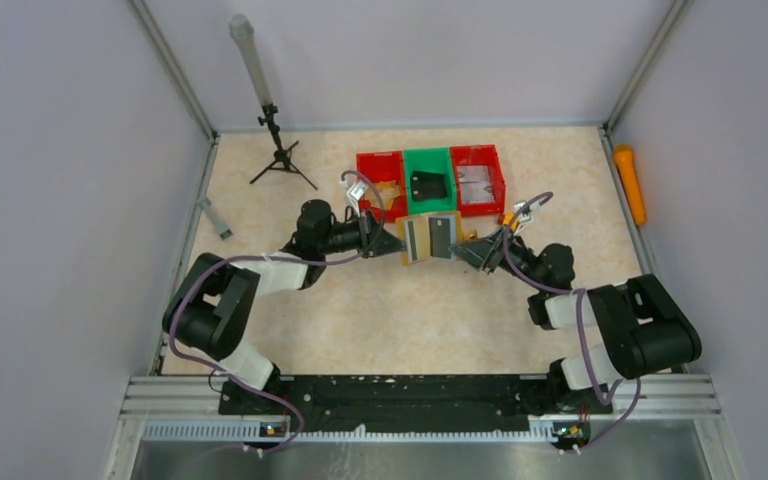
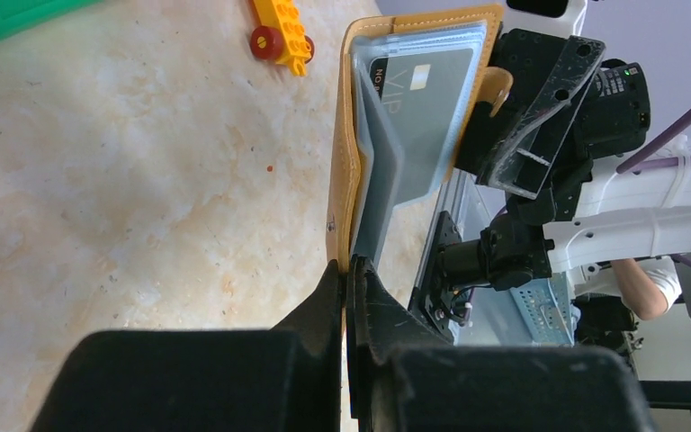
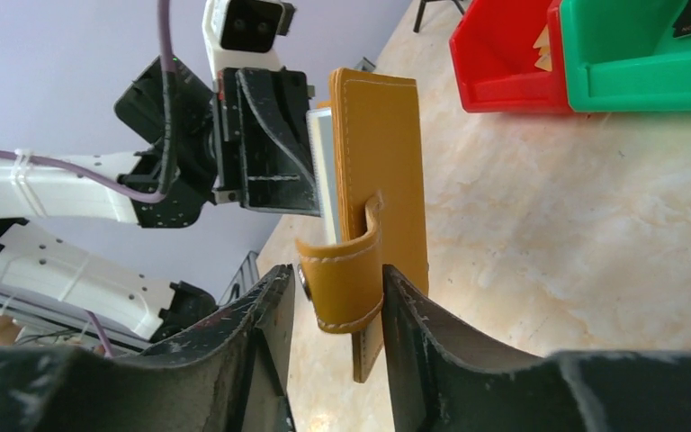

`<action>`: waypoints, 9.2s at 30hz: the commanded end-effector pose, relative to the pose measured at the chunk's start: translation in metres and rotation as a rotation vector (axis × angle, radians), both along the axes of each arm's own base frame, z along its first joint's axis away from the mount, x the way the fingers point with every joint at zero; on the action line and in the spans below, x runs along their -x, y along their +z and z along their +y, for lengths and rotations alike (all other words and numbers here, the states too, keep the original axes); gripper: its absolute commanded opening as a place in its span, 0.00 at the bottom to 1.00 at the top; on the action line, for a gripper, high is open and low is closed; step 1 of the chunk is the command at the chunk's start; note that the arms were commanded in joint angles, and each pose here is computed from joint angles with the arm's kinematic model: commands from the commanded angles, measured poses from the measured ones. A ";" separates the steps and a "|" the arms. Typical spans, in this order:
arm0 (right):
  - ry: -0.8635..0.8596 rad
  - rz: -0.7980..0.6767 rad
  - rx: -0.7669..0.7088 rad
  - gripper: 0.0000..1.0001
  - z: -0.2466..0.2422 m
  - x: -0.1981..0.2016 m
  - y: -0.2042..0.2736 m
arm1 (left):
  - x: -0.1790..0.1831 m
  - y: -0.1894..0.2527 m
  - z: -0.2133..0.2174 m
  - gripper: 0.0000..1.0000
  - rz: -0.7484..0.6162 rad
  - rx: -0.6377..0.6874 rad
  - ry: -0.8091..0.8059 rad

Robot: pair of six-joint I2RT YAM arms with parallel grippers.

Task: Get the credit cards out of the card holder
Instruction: Remove the credit card from the card holder.

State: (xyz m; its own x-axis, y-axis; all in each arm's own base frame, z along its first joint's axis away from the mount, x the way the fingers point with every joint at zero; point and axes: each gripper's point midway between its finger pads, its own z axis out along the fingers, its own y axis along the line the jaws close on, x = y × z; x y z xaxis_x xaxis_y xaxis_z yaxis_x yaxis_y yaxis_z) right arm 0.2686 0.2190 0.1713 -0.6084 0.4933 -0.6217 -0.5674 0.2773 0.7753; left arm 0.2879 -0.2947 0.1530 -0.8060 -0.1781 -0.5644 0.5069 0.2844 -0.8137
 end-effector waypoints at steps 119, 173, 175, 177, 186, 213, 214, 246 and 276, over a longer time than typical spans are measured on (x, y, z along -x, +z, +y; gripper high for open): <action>0.072 -0.339 0.047 0.00 0.033 0.041 0.063 | 0.067 0.084 -0.025 0.31 -0.340 0.279 -0.290; 0.111 -0.277 -0.050 0.00 0.020 0.035 0.064 | 0.042 0.076 -0.011 0.00 -0.372 0.173 -0.115; 0.110 -0.277 -0.049 0.00 0.019 0.035 0.064 | 0.040 0.072 -0.011 0.00 -0.362 0.152 -0.100; 0.113 -0.275 -0.049 0.00 0.020 0.035 0.063 | 0.040 0.071 -0.012 0.00 -0.366 0.143 -0.102; 0.122 -0.272 -0.049 0.00 0.021 0.035 0.063 | 0.047 0.072 -0.019 0.47 -0.381 0.139 -0.137; 0.040 -0.168 0.003 0.00 0.014 0.014 0.041 | 0.059 0.085 -0.017 0.00 -0.444 0.175 -0.144; 0.046 -0.167 -0.001 0.00 0.014 0.014 0.041 | 0.059 0.086 -0.016 0.00 -0.445 0.180 -0.144; 0.206 -0.270 -0.097 0.18 0.027 0.045 0.065 | 0.075 0.090 -0.027 0.00 -0.421 0.247 -0.271; -0.021 -0.189 0.133 0.00 0.005 -0.005 0.025 | 0.015 0.077 0.035 0.00 -0.467 0.004 0.249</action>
